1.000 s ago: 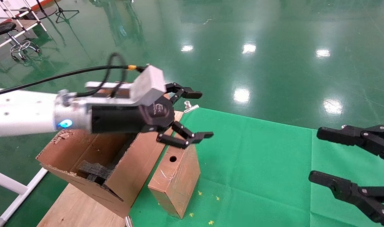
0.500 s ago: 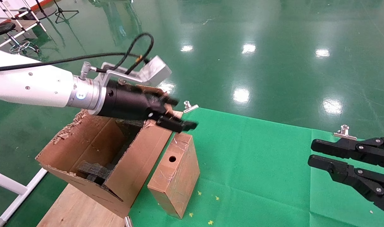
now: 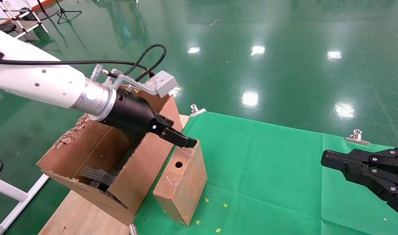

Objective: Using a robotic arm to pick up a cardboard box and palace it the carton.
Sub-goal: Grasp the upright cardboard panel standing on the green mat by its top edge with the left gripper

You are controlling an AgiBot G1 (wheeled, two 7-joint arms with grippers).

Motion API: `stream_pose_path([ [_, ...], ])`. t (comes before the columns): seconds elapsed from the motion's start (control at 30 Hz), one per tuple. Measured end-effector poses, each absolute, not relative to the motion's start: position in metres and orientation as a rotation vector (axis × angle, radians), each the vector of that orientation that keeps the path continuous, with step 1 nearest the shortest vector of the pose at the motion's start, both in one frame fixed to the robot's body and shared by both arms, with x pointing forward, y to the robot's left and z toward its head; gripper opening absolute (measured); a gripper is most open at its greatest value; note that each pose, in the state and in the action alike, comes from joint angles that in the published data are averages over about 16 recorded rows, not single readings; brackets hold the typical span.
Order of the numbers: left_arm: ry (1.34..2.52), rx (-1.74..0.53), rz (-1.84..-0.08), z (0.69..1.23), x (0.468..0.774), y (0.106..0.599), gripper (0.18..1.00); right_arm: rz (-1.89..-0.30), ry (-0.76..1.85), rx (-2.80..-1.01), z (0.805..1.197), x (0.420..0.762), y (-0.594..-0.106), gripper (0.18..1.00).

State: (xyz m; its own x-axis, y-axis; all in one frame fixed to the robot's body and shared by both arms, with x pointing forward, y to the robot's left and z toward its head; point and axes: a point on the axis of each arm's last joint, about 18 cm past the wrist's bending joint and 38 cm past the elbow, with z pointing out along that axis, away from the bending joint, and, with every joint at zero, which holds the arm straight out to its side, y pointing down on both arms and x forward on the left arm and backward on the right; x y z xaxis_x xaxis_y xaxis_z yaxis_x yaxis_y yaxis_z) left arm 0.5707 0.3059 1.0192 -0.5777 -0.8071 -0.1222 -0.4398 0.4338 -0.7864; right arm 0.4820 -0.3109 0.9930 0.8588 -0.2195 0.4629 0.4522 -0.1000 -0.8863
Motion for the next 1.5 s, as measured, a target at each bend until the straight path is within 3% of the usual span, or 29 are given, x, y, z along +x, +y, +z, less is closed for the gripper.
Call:
stream_pose_path([
  [1.13, 2.318, -0.949, -0.771, 0.980, 0.584, 0.296, 1.001, -0.570, -0.188, -1.574, 0.993, 0.482, -0.311, 0.194],
  [1.5, 2.317, -0.960, -0.783, 0.980, 0.583, 0.296, 0.975, -0.570, -0.188, -1.574, 0.993, 0.482, -0.311, 0.256],
])
